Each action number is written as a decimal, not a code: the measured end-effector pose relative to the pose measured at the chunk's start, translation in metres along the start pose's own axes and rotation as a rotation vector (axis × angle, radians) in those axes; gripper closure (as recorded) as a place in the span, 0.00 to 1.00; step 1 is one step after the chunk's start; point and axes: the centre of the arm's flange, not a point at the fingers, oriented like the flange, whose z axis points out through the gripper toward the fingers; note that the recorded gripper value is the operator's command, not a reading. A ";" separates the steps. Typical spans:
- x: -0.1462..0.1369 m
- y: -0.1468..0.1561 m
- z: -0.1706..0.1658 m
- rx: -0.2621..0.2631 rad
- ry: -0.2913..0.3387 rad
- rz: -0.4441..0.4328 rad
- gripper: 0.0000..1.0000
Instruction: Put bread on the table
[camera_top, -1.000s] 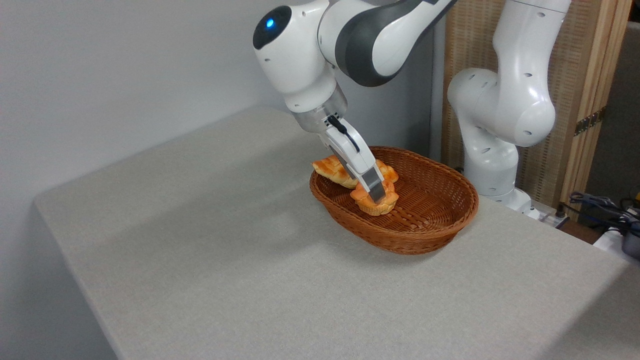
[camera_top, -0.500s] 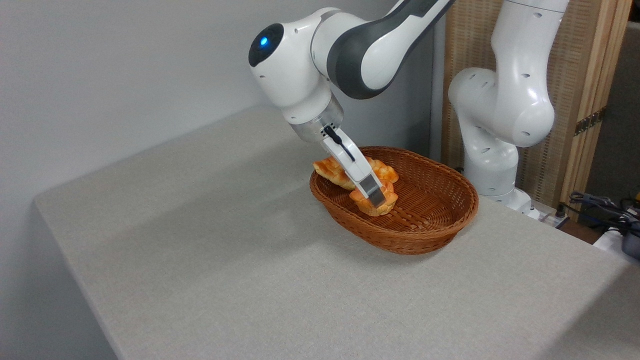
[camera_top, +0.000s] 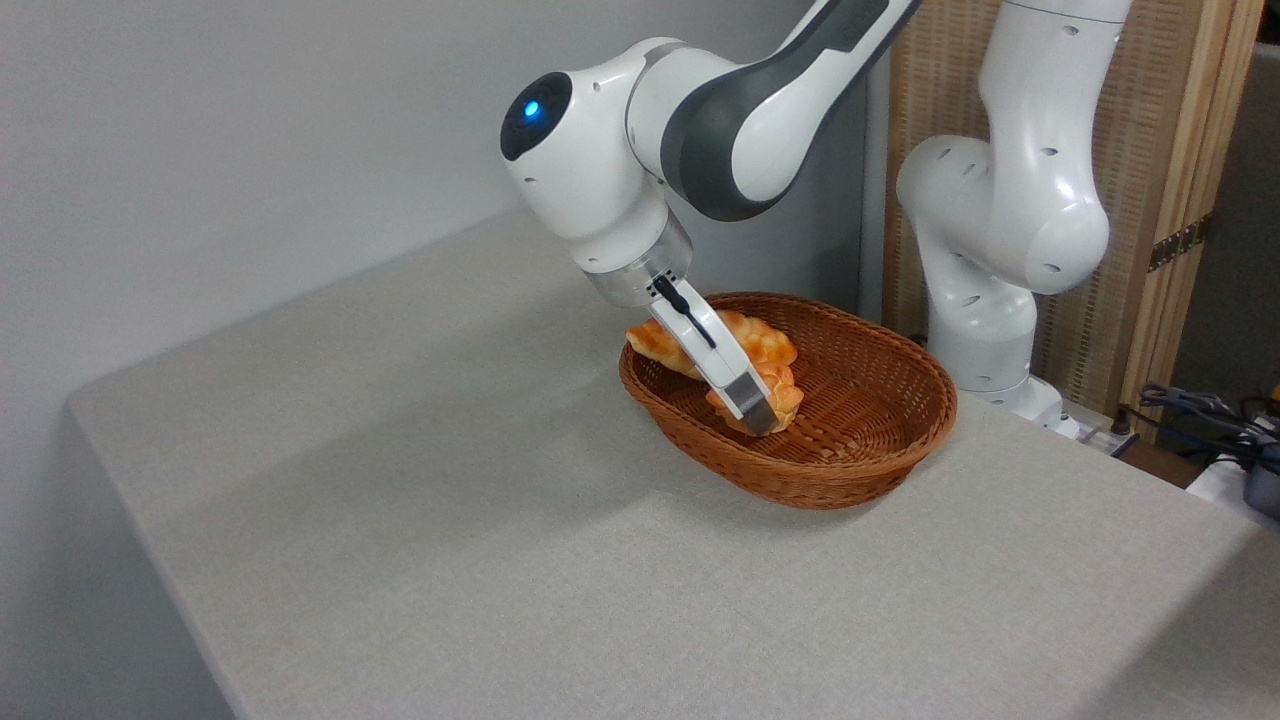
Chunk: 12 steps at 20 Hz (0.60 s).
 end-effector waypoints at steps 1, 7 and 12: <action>0.000 0.000 0.000 0.000 0.000 0.000 0.45; 0.000 0.000 0.000 0.000 0.000 0.000 0.45; 0.000 0.000 0.000 0.000 0.000 0.000 0.45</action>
